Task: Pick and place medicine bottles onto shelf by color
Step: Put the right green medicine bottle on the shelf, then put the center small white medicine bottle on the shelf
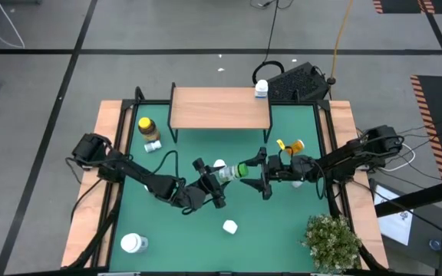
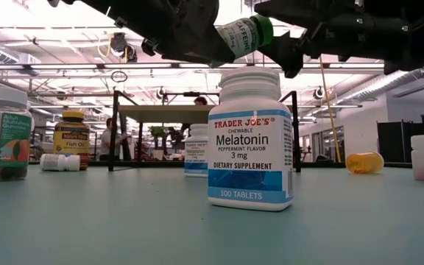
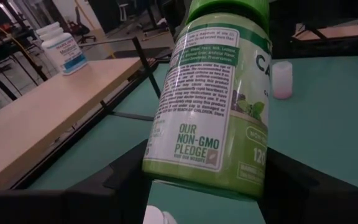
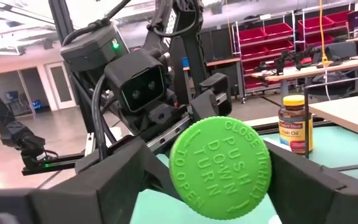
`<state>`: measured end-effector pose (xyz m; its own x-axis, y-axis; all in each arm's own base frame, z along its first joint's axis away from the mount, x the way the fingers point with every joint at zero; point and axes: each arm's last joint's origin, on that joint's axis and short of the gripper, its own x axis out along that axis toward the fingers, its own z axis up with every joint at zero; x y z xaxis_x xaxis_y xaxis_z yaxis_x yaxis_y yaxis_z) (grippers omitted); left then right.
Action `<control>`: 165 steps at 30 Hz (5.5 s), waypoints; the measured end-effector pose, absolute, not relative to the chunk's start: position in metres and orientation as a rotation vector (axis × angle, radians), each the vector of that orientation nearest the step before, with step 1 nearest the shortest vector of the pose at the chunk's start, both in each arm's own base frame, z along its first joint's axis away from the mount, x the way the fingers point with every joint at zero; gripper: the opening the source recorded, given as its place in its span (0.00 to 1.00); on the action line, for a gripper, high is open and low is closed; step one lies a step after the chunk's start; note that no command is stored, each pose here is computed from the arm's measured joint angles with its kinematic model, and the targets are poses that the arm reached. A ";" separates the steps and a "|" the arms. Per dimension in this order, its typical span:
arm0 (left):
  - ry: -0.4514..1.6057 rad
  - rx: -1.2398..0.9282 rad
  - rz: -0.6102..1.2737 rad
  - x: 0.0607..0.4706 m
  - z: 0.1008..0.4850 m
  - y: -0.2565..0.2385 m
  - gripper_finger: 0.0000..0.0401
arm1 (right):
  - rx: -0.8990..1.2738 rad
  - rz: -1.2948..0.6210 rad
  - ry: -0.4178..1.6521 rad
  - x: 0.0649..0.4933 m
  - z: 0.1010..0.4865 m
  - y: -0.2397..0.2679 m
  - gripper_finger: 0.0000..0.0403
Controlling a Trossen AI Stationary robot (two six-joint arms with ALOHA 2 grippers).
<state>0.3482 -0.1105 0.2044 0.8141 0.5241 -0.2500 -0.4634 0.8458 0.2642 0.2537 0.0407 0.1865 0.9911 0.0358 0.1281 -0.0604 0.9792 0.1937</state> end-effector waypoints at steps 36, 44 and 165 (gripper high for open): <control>0.538 0.161 0.488 0.340 0.183 -0.099 0.87 | -0.064 -0.132 0.345 0.237 0.280 -0.001 0.50; 0.536 0.114 0.514 0.341 0.182 -0.094 0.87 | -0.241 -0.295 0.549 0.248 0.342 -0.059 0.50; 0.836 0.216 -0.002 0.350 0.167 0.032 0.87 | 0.003 -0.020 0.608 0.228 0.230 -0.006 0.66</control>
